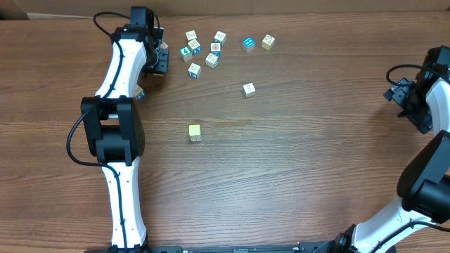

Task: Form a tower
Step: 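Close the left gripper on the acorn block and lift it, then carry the acorn block with the left gripper above the stack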

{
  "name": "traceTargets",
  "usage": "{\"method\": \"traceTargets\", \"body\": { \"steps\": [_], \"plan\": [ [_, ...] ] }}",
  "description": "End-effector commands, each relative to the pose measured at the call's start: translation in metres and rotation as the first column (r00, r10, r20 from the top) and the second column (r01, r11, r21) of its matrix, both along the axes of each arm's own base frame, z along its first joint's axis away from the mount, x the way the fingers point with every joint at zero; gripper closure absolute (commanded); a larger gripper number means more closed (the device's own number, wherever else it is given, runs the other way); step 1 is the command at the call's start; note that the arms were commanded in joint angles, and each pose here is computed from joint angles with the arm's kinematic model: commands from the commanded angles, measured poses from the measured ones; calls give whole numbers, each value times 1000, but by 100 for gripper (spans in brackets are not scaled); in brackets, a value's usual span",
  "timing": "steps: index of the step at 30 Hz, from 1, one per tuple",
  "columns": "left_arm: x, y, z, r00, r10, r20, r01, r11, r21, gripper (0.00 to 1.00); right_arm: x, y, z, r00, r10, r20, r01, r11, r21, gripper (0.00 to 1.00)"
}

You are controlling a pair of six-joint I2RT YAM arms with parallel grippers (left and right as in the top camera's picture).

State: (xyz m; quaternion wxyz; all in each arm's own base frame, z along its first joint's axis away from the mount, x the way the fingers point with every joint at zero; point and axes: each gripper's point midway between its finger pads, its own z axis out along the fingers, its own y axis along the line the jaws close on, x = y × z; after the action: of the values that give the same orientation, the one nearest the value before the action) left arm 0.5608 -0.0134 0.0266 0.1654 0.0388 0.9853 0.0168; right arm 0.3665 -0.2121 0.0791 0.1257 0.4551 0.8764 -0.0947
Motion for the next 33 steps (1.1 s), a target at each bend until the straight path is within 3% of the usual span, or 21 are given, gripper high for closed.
{"method": "traceTargets", "body": {
  "steps": [1, 7, 16, 21, 24, 33],
  "plan": [
    [1, -3, 54, 995, 51, 85, -49, 999, -25, 72, 5, -5, 17, 999, -2, 41, 3, 1000, -28, 0],
    [-15, -4, 135, 979, 97, 179, -88, 994, -58, 81, 5, -5, 17, 999, -1, 41, 3, 1000, -28, 0],
    [-94, -26, 230, 969, 169, 178, -148, 981, -125, 86, 5, -5, 17, 999, -2, 41, 3, 1000, -28, 0],
    [-140, -39, 270, 949, 267, 170, -231, 952, -202, 96, 5, -5, 17, 999, -1, 41, 3, 1000, -28, 0],
    [-165, -46, 281, 942, 305, 139, -268, 935, -234, 96, 5, -5, 17, 999, -2, 41, 3, 1000, -28, 0],
    [-211, -87, 268, 971, 238, -21, -236, 944, -232, 96, 5, -5, 17, 999, -1, 41, 3, 1000, -28, 0]
  ]
}}
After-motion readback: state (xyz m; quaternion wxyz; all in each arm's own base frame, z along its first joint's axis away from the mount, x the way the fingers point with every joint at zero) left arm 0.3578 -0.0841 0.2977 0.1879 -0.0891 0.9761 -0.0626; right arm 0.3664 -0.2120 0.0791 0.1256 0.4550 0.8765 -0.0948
